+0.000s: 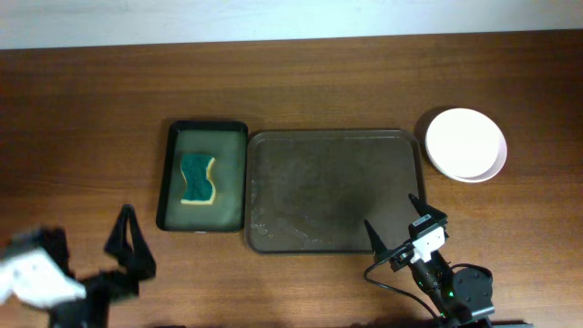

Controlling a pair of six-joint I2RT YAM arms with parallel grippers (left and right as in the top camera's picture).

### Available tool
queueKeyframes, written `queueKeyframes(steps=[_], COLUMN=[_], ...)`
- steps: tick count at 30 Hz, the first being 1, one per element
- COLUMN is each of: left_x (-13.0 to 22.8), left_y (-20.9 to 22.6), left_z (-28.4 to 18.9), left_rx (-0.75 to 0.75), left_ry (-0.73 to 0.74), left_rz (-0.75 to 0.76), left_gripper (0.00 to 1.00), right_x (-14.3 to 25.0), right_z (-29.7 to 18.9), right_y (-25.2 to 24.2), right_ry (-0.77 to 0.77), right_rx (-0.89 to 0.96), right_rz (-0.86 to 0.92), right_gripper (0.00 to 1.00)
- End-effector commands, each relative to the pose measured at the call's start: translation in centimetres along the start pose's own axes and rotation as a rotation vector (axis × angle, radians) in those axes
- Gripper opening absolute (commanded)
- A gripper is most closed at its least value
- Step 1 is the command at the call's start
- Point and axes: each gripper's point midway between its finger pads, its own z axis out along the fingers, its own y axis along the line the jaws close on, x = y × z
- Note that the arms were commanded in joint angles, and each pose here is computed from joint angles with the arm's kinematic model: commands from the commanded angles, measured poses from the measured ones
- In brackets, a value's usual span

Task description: Clean dirty plates on tray and stack at the side

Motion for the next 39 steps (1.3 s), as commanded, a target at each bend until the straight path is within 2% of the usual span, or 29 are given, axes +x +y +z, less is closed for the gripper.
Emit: queueKeyframes(steps=[1,4,9,13,16,26,30,36,39], left_x=[2.9,2.7,-0.3,-0.8,0.8,9.7,13.4,20.9,21.2], left_y=[2.0,1.7,-1.0,-3.0,-3.4,-2.0,-1.1,2.0,1.6], left_z=[-1.2,-1.7,-2.3,-0.9,1.4,8.3,10.5,13.4,13.3], left_rx=[-0.04,0.021,0.213,0.343,0.394,0.393,0.354,0.194,0.213], left_ry=[-0.07,-0.21,-0.493,-0.603,-0.646,-0.541,-0.405,-0.089,-0.088], left_rz=[0.002,-0.015,-0.019,0.007,0.007,0.0,0.005,0.012,0.146], left_gripper=[0.99,1.0,0.99,0.99,1.0,0.99,0.99,0.99,0.99], right_x=[0.3,0.3,0.3,0.3,0.3,0.3,0.3,0.3,0.3], right_z=[0.0,0.0,0.0,0.0,0.0,0.0,0.0,0.0,0.0], right_y=[0.0,0.0,0.0,0.0,0.0,0.0,0.0,0.0,0.0], right_ry=[0.006,0.006,0.006,0.006,0.006,0.006,0.006,0.006,0.006], right_rx=[0.001,0.0,0.0,0.001,0.001,0.0,0.0,0.0,0.0], right_rz=[-0.002,-0.002,-0.002,-0.002,-0.002,-0.002,-0.002,-0.002,-0.002], right_gripper=[0.98,0.98,0.98,0.98,0.98,0.98,0.98,0.99,0.98])
